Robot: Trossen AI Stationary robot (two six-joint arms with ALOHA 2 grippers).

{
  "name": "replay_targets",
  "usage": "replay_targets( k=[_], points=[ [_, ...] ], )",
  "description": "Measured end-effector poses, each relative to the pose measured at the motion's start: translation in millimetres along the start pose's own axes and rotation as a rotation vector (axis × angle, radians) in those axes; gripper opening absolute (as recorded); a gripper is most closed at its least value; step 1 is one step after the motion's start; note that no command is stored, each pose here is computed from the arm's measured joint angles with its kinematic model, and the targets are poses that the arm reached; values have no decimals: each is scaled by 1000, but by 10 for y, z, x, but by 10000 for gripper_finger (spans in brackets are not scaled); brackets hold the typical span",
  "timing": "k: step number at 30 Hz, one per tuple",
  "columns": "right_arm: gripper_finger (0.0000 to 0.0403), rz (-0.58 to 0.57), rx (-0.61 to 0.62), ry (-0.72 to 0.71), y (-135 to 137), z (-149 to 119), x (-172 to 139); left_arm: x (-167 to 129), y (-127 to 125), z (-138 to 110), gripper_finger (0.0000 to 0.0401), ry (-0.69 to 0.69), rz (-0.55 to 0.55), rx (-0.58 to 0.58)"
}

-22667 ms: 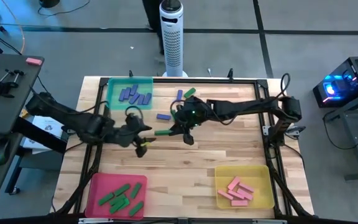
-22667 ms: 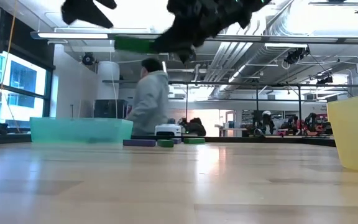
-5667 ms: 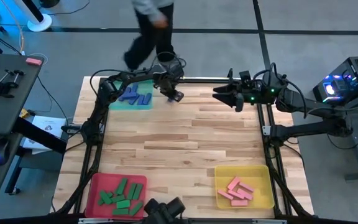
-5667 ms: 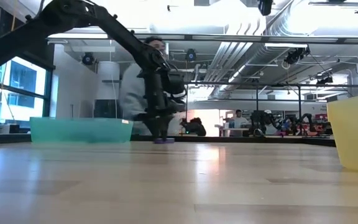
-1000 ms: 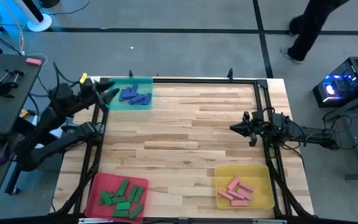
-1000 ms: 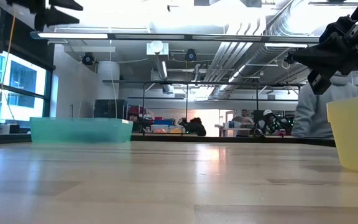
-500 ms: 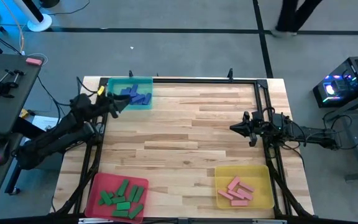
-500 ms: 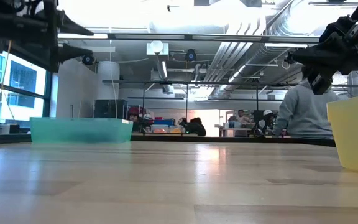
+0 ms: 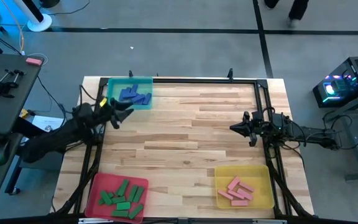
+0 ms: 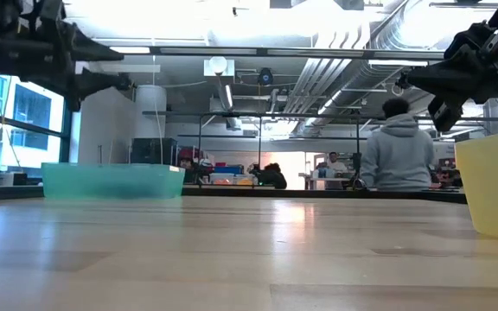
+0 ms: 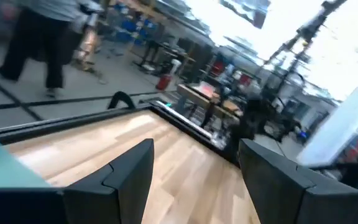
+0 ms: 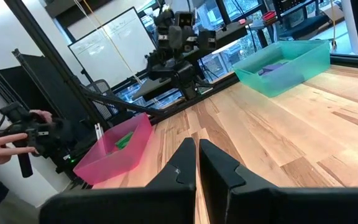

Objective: Sort blocks
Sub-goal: Return to Home Position

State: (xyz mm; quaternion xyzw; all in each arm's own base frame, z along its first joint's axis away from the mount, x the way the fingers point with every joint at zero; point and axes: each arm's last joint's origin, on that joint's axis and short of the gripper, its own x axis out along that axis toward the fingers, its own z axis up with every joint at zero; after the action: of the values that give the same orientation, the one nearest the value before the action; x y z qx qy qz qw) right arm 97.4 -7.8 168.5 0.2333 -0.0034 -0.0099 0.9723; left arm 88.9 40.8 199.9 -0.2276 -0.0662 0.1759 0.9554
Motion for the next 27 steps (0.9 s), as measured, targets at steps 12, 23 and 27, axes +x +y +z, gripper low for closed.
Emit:
replay_targets(
  k=[12, 23, 27],
  points=[
    [0, -2, 0, -1, 0, 1, 0, -48, -138, -301, 221, -35, -153, 298],
    [0, -2, 0, 0, 0, 1, 0, -89, -225, -437, 230, 71, -218, 330],
    [0, -2, 0, 0, 0, 1, 0, -94, -239, -452, 230, 105, -269, 261]
  ],
)
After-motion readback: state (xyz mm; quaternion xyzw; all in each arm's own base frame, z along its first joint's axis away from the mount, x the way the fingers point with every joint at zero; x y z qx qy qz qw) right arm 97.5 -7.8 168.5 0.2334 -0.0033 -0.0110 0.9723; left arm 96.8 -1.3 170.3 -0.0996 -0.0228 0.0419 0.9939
